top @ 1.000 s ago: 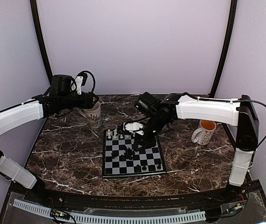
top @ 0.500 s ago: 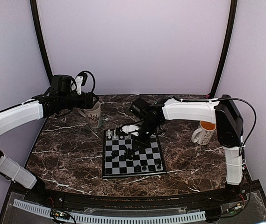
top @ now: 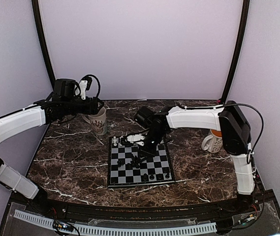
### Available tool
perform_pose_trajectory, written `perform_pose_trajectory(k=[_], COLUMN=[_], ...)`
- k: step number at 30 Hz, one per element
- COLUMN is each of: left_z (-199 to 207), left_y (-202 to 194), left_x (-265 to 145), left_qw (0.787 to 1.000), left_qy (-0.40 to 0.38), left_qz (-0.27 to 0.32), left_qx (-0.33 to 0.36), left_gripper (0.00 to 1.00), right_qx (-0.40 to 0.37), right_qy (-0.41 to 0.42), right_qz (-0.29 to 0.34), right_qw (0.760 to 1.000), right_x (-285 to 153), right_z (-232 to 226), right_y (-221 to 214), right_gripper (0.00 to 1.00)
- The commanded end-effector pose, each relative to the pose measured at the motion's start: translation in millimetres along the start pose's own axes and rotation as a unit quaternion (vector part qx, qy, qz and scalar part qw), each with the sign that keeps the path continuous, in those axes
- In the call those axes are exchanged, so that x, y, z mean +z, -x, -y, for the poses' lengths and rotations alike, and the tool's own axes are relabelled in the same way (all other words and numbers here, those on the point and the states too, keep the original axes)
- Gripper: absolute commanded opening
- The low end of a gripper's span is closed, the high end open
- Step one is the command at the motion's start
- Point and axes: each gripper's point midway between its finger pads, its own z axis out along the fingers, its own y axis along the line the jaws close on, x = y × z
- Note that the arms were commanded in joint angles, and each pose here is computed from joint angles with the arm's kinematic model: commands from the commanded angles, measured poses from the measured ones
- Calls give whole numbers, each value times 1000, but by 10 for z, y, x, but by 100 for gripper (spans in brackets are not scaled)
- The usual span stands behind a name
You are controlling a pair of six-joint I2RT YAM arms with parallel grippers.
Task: Set up the chess pieces on the board
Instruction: Pick up the pawn from the chessboard, then place the pawn at b7.
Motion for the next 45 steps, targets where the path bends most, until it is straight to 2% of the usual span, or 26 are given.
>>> perform_pose_trajectory(k=[1,4,8,18,25,32,35,40,45], left_z=[41,39,43,47,532,906,993,929,960], left_y=[-10,-11,-25,-108,-149,-658,-902,-1176,-1231], left_x=[-30,-26,-16,67,91,-138,-254,-309,-305], left_qw=[1000,1000,1000,1000,994,983,977,970,969], left_qy=[-9,-8,-10,-11,-49,-88,-104,-81,-88], left_qz=[0,0,-2,-21,-93,-157,-174,-208,-212], left_qx=[1,0,0,6,27,38,67,92,92], left_gripper=[71,71,71,71,69,65,65,63,63], right_qx=[4,6,4,-5,-23,-33,-41,-52,-65], right_qy=[8,6,-5,-31,-28,-1,4,-18,-32], right_qz=[8,5,2,33,57,82,87,59,29], right_qw=[1000,1000,1000,999,998,996,995,997,997], right_x=[25,23,-33,-446,-670,-713,-742,-688,-526], right_z=[-4,4,26,-7,-173,-413,-472,-424,-392], right_y=[94,90,59,0,-96,-237,-239,-384,-630], right_gripper=[22,13,8,7,7,7,8,8,8])
